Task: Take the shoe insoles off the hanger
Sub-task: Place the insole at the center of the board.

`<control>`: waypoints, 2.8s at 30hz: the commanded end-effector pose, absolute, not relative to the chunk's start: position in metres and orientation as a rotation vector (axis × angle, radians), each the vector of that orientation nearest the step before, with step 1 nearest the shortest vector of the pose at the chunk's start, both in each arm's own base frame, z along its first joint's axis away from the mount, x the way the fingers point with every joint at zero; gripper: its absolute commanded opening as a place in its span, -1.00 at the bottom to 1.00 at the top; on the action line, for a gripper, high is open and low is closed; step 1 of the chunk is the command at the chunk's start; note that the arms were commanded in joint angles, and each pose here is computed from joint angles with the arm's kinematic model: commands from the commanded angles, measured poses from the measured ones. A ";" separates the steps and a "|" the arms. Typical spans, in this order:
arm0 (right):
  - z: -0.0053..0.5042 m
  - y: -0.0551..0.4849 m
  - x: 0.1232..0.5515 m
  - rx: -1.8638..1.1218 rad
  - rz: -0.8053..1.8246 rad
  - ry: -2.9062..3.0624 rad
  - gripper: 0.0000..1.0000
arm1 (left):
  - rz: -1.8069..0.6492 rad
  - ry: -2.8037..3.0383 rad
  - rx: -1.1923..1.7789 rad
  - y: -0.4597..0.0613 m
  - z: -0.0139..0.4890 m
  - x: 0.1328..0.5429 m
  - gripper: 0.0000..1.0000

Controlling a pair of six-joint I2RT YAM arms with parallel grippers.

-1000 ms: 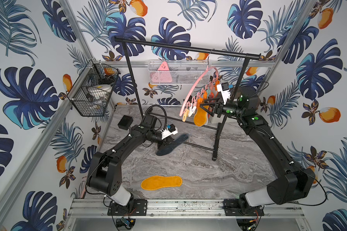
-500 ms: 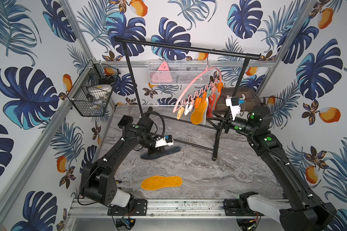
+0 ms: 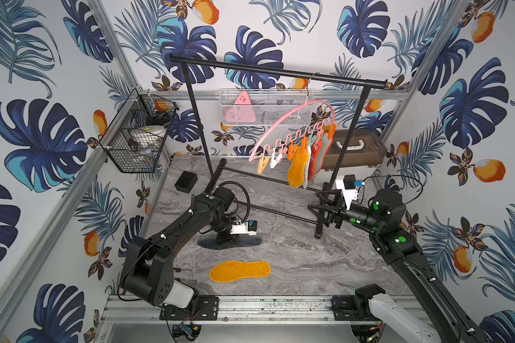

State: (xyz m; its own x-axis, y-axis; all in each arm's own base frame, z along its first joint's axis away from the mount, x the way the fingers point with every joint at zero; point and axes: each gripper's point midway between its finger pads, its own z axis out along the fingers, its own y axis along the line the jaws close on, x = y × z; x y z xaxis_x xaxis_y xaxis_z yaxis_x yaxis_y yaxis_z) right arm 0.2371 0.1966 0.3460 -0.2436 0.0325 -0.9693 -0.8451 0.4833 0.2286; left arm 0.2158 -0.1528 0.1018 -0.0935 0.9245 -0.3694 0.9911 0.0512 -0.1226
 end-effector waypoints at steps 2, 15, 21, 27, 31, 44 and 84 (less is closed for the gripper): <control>0.340 0.195 0.237 -0.718 0.956 1.625 0.54 | -0.486 2.153 2.013 -0.161 0.086 0.215 -1.00; 0.337 0.192 0.237 -0.710 0.930 1.640 0.54 | -0.590 2.255 2.031 -0.180 0.052 0.212 -0.97; 0.337 0.190 0.237 -0.703 0.914 1.648 0.55 | -0.568 2.267 2.054 -0.179 0.046 0.218 -0.72; 0.339 0.189 0.236 -0.697 0.909 1.646 0.55 | -0.487 2.225 2.078 -0.179 0.046 0.232 -0.45; 0.338 0.188 0.236 -0.693 0.895 1.654 0.56 | -0.490 2.206 2.088 -0.181 0.051 0.235 -0.33; 0.292 0.162 0.283 -0.444 0.714 1.837 0.57 | -0.399 2.249 1.883 -0.177 0.084 0.254 -0.20; 0.317 0.133 0.294 -0.343 0.511 1.743 0.61 | -0.417 2.098 0.895 -0.136 0.335 0.229 0.19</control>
